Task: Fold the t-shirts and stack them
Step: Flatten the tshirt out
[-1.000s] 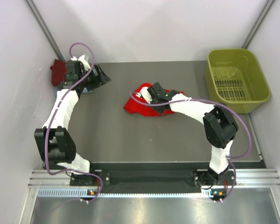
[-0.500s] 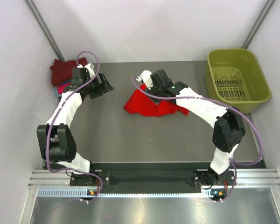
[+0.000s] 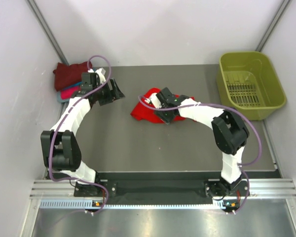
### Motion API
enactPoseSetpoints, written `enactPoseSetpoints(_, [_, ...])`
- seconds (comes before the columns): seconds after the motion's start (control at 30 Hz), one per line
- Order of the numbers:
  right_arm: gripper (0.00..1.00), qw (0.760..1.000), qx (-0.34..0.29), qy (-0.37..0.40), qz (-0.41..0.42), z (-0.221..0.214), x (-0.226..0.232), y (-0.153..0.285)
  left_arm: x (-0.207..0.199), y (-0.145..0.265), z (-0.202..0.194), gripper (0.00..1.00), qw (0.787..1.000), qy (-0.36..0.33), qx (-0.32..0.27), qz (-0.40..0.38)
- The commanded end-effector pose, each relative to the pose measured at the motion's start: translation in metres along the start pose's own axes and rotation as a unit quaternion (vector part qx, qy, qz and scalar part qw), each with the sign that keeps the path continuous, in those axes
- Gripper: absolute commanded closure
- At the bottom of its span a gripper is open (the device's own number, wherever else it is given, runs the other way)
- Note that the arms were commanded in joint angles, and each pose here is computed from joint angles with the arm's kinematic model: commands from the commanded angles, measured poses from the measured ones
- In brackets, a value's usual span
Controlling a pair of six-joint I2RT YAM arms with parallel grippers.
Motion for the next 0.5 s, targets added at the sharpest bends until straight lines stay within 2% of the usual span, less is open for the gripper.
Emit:
enactPoseSetpoints(0.0, [0.54,1.000,-0.027,-0.010,-0.002,0.016,-0.004,0.001,-0.009,0.007,0.012,0.17,0.999,-0.014,-0.030,-0.020])
enactPoseSetpoints(0.1, [0.61,1.000,-0.022,-0.008,-0.002,0.017,-0.004,-0.003,-0.010,0.008,0.014,0.17,0.999,-0.014,-0.034,-0.022])
enactPoseSetpoints(0.13, [0.68,1.000,-0.025,-0.008,-0.002,0.018,-0.005,-0.003,-0.010,0.008,0.014,0.17,0.999,-0.014,-0.034,-0.021])
enactPoseSetpoints(0.3, [0.88,0.999,-0.030,-0.006,-0.008,0.021,-0.007,0.005,-0.010,0.007,0.013,0.17,0.999,-0.010,-0.033,-0.022])
enactPoseSetpoints(0.33, [0.94,0.999,-0.034,-0.007,-0.012,0.022,-0.008,0.009,-0.010,0.007,0.013,0.17,0.999,-0.010,-0.033,-0.024])
enactPoseSetpoints(0.47, [1.00,0.998,-0.050,-0.013,-0.027,0.026,-0.016,0.025,-0.011,0.006,0.014,0.17,0.999,-0.008,-0.034,-0.026])
Point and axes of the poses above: each gripper's point midway between its finger pads, its own y axis back along the fingers, its own x axis along the line the jaws close on, z = x × y, the point moved 10 cm from there along y, back along the fingers, and after that the axes turned 2 degrees about -y, right-handed, at the moved point
